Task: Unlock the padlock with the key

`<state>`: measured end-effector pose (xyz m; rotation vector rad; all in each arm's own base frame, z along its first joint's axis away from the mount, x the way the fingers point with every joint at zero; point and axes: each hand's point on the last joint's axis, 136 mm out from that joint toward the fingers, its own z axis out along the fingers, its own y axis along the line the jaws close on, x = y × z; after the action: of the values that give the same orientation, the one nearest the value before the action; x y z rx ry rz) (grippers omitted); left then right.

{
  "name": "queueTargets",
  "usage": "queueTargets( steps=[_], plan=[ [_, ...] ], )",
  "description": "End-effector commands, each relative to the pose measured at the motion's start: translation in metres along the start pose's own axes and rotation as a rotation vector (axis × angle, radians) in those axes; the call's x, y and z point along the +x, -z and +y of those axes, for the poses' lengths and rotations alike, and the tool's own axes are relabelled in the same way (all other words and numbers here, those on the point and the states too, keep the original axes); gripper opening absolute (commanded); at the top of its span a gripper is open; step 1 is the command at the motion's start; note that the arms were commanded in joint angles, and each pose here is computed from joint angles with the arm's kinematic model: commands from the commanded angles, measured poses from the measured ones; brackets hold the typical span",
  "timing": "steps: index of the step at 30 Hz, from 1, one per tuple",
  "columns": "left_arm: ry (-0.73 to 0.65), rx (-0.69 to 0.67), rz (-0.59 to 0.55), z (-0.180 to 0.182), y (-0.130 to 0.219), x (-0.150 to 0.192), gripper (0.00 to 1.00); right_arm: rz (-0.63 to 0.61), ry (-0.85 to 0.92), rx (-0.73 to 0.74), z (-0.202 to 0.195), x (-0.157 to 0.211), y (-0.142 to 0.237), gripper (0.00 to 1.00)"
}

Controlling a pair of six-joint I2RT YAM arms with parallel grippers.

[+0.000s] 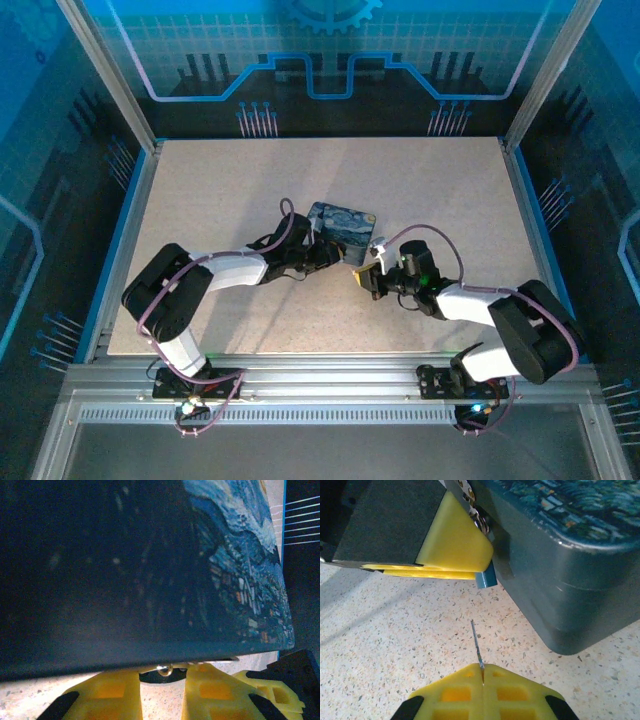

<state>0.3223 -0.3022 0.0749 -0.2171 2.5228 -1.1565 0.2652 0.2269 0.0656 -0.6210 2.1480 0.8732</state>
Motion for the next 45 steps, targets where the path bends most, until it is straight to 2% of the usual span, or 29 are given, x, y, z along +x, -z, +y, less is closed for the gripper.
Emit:
queueTargets(
  steps=[1,22,45],
  plan=[
    [-0.013,0.069,-0.02,-0.031,0.009,-0.007,0.12,-0.038,0.055,-0.024,0.005,-0.006,-0.003,0.0],
    [-0.018,0.055,-0.026,-0.039,0.006,-0.005,0.12,-0.032,0.064,0.026,-0.009,0.0,-0.012,0.0],
    [-0.014,0.044,-0.02,-0.034,0.003,-0.003,0.12,-0.076,0.06,0.011,-0.006,-0.01,-0.01,0.0]
  ],
)
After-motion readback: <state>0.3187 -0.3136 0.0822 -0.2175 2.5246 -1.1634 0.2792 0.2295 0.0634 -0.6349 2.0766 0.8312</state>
